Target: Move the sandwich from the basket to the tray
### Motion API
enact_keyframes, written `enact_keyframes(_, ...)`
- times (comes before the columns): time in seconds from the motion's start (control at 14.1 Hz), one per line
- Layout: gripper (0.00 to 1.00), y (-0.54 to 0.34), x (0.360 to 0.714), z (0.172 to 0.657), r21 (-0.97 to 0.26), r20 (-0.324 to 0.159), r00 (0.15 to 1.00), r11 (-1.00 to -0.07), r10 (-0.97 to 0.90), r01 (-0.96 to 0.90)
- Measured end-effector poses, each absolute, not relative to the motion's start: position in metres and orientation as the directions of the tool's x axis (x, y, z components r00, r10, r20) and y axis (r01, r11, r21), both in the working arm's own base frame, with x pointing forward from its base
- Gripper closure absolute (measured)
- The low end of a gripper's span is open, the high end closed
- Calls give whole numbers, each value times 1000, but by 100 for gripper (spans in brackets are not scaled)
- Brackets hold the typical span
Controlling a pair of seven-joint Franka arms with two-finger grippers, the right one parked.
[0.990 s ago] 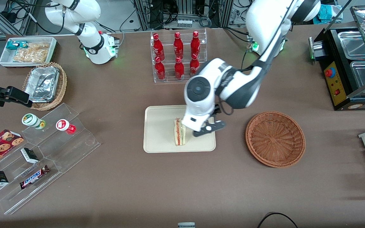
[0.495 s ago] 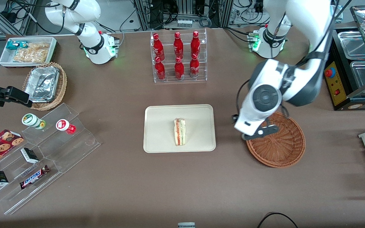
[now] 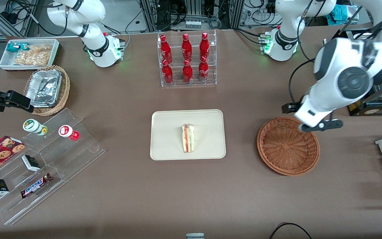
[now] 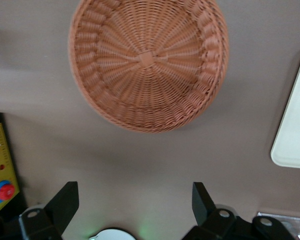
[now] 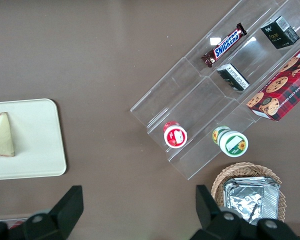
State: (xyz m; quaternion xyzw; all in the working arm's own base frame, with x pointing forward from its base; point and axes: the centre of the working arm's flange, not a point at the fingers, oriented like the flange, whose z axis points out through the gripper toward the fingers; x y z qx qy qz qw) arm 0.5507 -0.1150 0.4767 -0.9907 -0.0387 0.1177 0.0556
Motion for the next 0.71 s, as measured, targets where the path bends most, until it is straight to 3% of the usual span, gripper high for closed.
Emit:
enact_keyframes(0.28, 0, -74, 534, 538, -51, -237, 971, -999, 28, 17)
enact_keyframes(0.71, 0, -19, 542, 606, -16, -115, 993, -1000, 21, 19)
